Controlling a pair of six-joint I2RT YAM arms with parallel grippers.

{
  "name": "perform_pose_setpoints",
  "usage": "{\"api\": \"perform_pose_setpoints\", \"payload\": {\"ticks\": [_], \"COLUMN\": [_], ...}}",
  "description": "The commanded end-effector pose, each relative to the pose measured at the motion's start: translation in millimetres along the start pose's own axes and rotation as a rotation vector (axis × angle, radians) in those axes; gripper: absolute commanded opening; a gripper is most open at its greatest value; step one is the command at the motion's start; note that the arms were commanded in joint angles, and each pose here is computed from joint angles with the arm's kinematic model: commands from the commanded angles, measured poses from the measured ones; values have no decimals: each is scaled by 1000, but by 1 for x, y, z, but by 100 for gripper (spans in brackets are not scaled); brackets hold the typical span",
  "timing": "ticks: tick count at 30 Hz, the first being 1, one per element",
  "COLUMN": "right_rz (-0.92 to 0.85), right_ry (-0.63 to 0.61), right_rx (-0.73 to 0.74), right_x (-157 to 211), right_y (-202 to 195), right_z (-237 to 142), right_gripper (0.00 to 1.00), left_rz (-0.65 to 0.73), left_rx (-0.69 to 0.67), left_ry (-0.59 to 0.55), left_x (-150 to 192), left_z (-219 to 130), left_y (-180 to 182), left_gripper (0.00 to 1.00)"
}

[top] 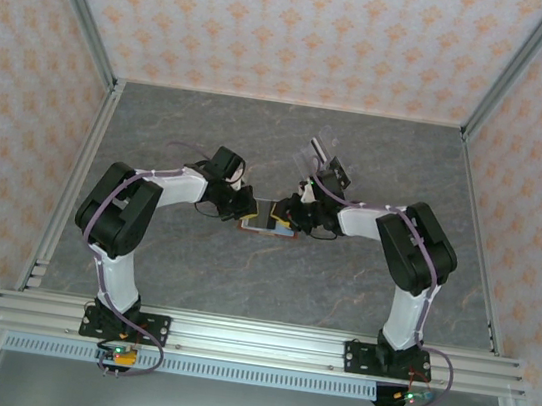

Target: Take the credit cards out of the card holder

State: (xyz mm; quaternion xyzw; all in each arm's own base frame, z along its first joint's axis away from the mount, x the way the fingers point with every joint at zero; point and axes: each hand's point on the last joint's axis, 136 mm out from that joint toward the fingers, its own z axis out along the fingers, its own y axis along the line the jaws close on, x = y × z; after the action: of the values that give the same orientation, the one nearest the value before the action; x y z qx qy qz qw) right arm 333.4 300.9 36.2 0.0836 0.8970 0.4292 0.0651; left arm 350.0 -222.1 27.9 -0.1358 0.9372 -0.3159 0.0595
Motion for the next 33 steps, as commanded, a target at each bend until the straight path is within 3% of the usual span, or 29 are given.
{"api": "perform_pose_setpoints", "payload": {"ticks": [1, 3, 7, 14, 18, 25, 33], "right_rz": [11, 6, -18, -154, -297, -565, -722], "right_ry": [-25, -38, -73, -148, -177, -260, -176], "right_rx": [32, 44, 101, 221, 267, 471, 695], "right_x": [-8, -9, -10, -12, -15, -52, -101], "right_y": [-10, -11, -16, -7, 16, 50, 47], "right_z": [5, 2, -8, -53, -84, -140, -169], "right_gripper": [19, 10, 1, 0, 0, 0, 0], "left_rz": [-48, -48, -42, -12, 15, 29, 46], "left_rx": [-143, -141, -132, -100, -64, -33, -128], "left_ry": [47, 44, 34, 4, -38, -126, -231], "left_x": [18, 17, 14, 3, -8, -30, -47], "left_z": [9, 8, 4, -11, -25, -50, -80], "left_y": [44, 43, 37, 15, -5, -28, -11], "left_gripper": [7, 7, 8, 22, 37, 62, 87]}}
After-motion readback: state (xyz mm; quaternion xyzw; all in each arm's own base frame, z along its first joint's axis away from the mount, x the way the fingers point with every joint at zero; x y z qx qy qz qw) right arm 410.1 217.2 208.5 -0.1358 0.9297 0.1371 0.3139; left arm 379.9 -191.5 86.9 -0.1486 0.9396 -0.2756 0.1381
